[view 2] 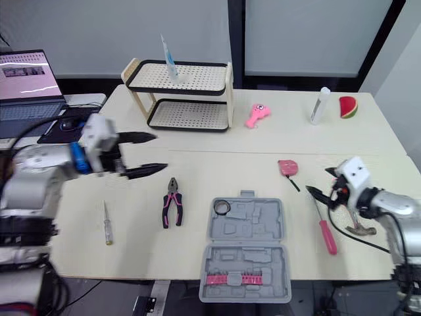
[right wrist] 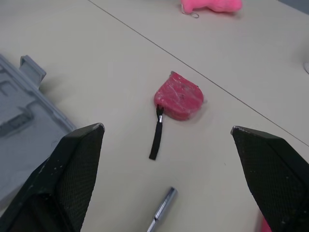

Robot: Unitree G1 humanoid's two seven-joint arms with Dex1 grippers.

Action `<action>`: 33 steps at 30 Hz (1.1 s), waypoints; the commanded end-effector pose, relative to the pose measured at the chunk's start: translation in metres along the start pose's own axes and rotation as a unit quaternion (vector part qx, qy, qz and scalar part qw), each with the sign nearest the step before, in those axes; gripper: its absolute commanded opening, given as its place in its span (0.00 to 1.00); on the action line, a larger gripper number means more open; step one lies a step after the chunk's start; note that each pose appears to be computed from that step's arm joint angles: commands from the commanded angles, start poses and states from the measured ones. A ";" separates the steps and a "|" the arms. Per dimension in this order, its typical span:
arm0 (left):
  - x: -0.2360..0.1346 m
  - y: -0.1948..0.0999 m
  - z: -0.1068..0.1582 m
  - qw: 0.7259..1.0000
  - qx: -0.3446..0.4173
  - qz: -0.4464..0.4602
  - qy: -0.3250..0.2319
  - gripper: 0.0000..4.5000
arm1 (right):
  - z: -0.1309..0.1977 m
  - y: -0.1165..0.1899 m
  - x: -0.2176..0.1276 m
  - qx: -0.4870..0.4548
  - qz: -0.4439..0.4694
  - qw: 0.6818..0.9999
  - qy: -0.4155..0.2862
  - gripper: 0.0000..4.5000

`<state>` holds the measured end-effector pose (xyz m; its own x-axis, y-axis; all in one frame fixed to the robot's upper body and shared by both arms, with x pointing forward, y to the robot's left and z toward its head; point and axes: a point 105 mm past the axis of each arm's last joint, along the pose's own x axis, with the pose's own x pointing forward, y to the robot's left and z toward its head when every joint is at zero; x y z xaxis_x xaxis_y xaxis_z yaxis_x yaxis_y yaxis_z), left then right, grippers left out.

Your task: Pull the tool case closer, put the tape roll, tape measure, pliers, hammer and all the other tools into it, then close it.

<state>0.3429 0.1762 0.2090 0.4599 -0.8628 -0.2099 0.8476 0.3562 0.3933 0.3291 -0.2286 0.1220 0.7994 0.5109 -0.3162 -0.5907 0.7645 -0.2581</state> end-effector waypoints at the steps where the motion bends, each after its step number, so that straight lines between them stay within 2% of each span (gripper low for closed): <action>1: 0.029 -0.009 0.026 0.998 0.037 -0.037 -0.035 0.99 | -0.006 -0.007 0.020 0.017 -0.043 0.999 0.010 1.00; 4: 0.052 -0.024 0.034 0.995 0.043 -0.066 -0.054 0.99 | -0.016 -0.003 0.039 0.026 -0.048 0.998 0.018 1.00; 8: 0.073 -0.039 0.030 0.994 0.049 -0.084 -0.054 0.99 | -0.027 -0.003 0.057 0.044 -0.068 0.996 0.026 1.00; 12: 0.081 -0.048 0.032 0.992 0.045 -0.095 -0.063 1.00 | -0.033 -0.003 0.067 0.048 -0.071 0.996 0.031 0.79; 27: 0.090 -0.056 0.029 0.992 0.046 -0.100 -0.063 1.00 | -0.042 0.001 0.097 0.069 -0.079 0.993 0.048 0.79; 33: 0.090 -0.057 0.029 0.992 0.047 -0.101 -0.063 1.00 | -0.043 0.004 0.101 0.076 -0.079 0.993 0.042 0.52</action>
<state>0.3349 0.0751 0.1844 0.2640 -0.9435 -0.2001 0.9027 0.1686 0.3958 0.3986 -0.1897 0.0424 0.8522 0.3542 -0.3851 -0.4407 0.8826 -0.1636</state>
